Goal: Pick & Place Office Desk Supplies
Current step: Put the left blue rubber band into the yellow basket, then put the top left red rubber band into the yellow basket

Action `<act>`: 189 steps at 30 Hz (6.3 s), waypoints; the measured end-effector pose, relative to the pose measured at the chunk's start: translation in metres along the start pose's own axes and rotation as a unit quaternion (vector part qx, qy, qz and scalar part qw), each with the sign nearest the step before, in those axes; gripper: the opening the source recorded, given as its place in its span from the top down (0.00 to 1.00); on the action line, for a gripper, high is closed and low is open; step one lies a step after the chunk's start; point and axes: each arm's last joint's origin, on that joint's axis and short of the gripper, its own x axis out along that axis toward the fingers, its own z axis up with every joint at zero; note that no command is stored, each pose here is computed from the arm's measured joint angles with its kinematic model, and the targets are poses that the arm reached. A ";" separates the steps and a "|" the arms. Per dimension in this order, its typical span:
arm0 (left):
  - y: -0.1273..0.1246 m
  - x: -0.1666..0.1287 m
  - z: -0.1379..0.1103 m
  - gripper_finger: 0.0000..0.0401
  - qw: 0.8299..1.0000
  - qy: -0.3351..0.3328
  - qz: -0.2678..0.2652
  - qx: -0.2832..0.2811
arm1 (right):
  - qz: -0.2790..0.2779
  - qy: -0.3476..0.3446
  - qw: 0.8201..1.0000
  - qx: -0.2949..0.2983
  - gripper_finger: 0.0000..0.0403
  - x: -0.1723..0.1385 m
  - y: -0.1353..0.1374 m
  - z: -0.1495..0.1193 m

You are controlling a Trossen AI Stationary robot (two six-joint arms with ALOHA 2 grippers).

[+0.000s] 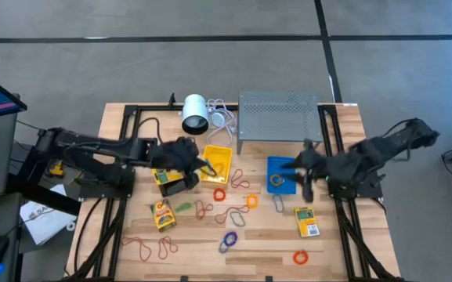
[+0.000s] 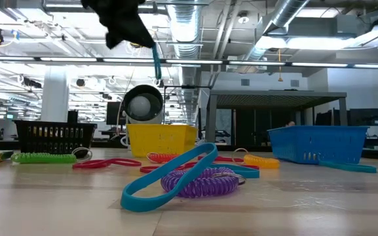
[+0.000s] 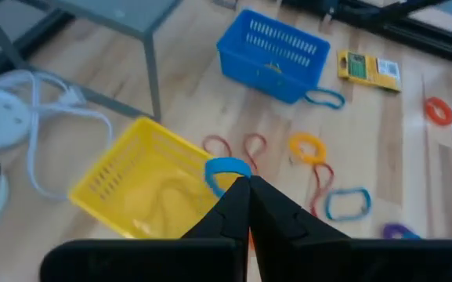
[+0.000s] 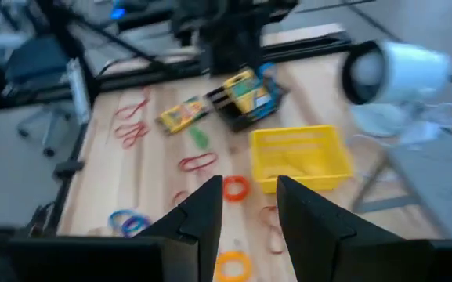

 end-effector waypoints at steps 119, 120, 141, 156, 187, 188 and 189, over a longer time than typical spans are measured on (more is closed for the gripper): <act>-0.057 0.075 -0.072 0.54 0.961 0.263 -0.071 -0.039 | 0.129 -0.087 0.986 0.064 0.71 0.039 -0.053 -0.087; -0.058 0.078 -0.073 0.54 0.959 0.272 -0.067 -0.037 | 0.130 -0.085 0.986 0.063 0.71 0.039 -0.052 -0.087; -0.081 0.126 -0.105 0.58 0.924 0.380 -0.026 0.025 | 0.125 -0.066 0.988 0.059 0.71 0.048 -0.051 -0.090; -0.082 0.127 -0.106 0.66 0.934 0.356 0.018 0.020 | 0.125 -0.067 0.989 0.049 0.71 0.048 -0.051 -0.090; -0.080 0.061 -0.047 1.00 0.970 0.240 -0.043 -0.007 | 0.125 -0.072 0.988 0.047 0.71 0.048 -0.051 -0.089; -0.080 0.057 -0.043 1.00 0.973 0.227 -0.045 -0.009 | 0.125 -0.072 0.988 0.047 0.71 0.048 -0.051 -0.089; -0.079 0.052 -0.040 1.00 0.975 0.216 -0.043 -0.010 | 0.125 -0.072 0.988 0.047 0.71 0.048 -0.051 -0.089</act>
